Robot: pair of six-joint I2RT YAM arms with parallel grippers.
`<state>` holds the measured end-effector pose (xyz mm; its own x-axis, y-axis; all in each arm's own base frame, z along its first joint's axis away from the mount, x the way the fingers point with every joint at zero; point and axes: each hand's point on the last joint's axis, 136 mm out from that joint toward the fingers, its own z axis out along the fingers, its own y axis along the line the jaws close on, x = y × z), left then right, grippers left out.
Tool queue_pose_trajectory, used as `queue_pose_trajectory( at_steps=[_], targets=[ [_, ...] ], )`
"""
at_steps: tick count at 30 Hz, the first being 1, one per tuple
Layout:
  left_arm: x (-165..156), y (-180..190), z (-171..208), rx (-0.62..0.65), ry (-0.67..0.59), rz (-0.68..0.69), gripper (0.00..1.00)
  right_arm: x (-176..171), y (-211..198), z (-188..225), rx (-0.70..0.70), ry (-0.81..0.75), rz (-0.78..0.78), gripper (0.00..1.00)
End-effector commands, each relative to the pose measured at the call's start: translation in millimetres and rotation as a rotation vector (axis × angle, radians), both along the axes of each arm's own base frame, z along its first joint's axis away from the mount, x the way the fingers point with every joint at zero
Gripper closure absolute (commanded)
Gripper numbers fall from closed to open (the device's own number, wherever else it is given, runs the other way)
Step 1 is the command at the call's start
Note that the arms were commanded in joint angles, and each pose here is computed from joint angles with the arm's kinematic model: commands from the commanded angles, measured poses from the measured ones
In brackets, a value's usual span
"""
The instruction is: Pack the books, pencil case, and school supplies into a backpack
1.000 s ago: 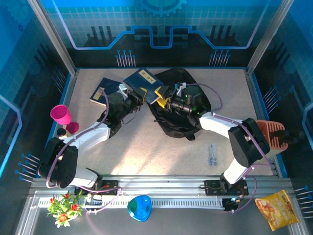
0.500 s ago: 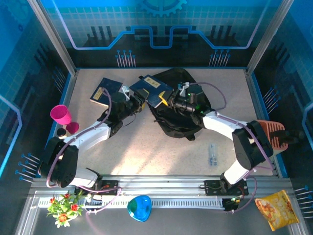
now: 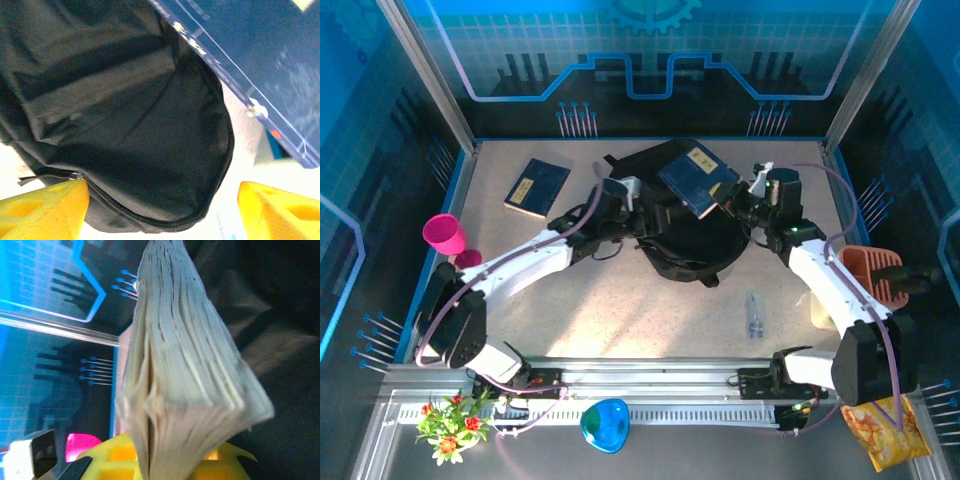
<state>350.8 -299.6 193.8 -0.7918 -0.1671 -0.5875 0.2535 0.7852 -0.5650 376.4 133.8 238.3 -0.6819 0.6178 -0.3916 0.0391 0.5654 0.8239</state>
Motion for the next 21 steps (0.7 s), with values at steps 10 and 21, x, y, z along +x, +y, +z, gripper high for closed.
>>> queue_pose_trajectory(
  at_steps=[10,21],
  targets=[
    [-41.5,-55.4,-39.6,0.521,-0.181,-0.545,0.22,-14.2,-53.8,-2.2,-0.154,0.060,-0.048,0.94],
    [-52.6,-72.7,-53.0,0.745,-0.301,-0.814,0.30,-16.7,-68.3,-13.9,-0.124,0.099,-0.085,0.94]
  ],
)
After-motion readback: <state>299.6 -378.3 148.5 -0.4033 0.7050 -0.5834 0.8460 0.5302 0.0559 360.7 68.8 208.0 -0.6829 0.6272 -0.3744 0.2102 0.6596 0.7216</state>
